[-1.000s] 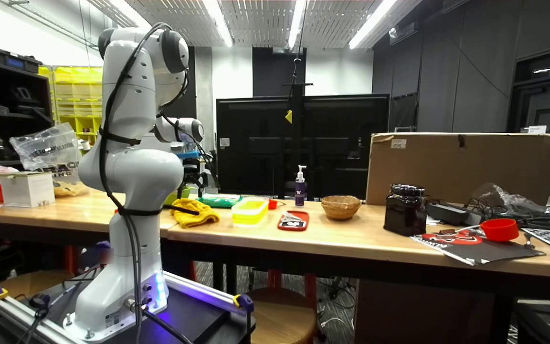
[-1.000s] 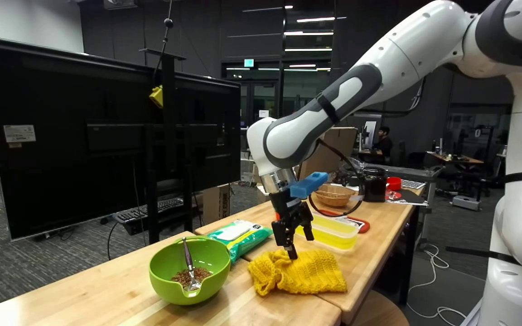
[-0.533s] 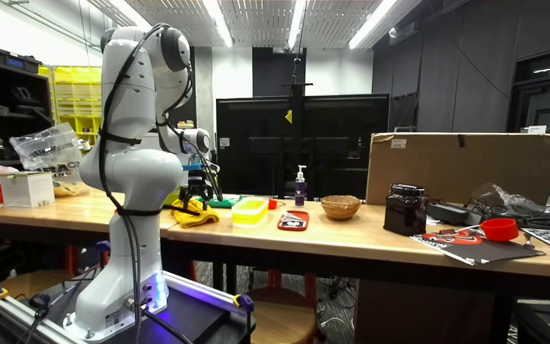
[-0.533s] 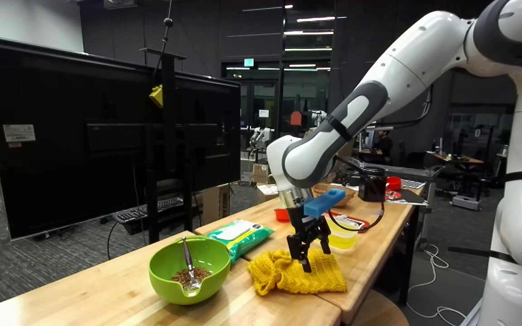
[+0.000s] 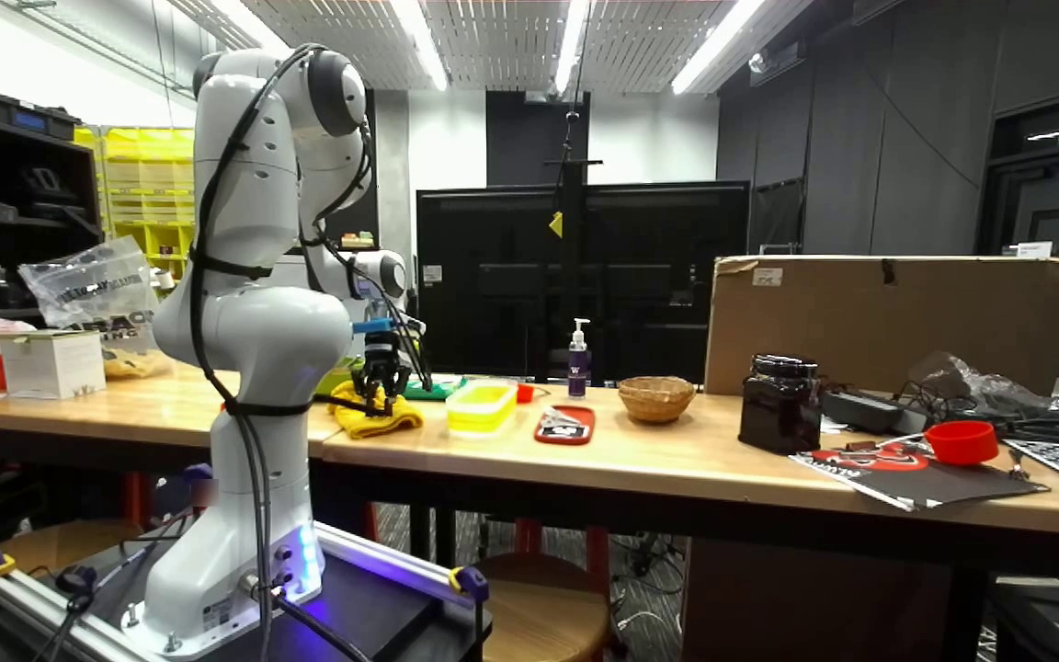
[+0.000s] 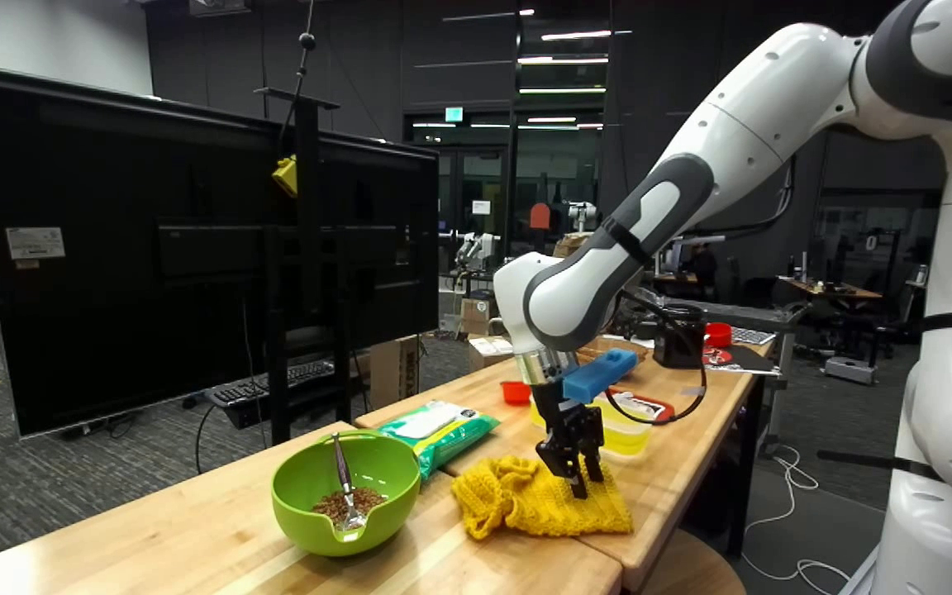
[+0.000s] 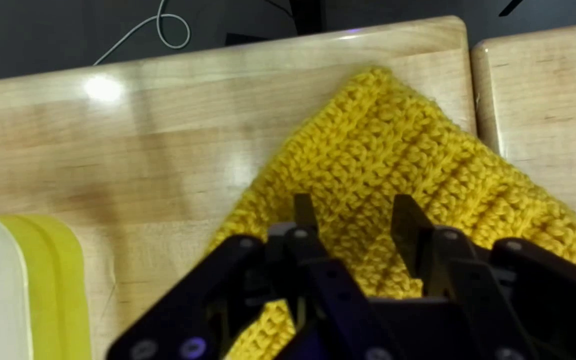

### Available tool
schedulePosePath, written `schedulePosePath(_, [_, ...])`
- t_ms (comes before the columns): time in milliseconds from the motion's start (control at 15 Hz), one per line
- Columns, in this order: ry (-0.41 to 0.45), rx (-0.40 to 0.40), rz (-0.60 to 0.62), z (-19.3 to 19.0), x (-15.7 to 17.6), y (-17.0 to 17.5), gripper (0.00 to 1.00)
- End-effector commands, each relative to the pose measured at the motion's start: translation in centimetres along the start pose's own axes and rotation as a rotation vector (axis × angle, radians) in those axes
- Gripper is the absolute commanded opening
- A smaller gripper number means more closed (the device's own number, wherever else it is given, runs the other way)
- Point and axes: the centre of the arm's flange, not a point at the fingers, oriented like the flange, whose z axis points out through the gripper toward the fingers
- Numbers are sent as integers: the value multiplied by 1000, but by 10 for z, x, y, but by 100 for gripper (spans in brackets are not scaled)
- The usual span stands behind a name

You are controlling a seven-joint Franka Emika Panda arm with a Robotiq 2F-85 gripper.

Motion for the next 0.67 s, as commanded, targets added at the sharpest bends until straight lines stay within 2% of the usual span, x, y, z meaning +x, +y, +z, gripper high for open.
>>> schedulePosePath(0, [21, -3, -24, -2, -4, 3, 55])
schedulePosePath(200, [18, -13, -45, -7, -3, -2, 65])
schedulePosePath(400, [14, -32, -63, -14, -1, -3, 83])
schedulePosePath(533, [36, -46, -84, -17, 4, -4, 96])
schedulePosePath(600, [55, -45, -104, -18, 8, -6, 100])
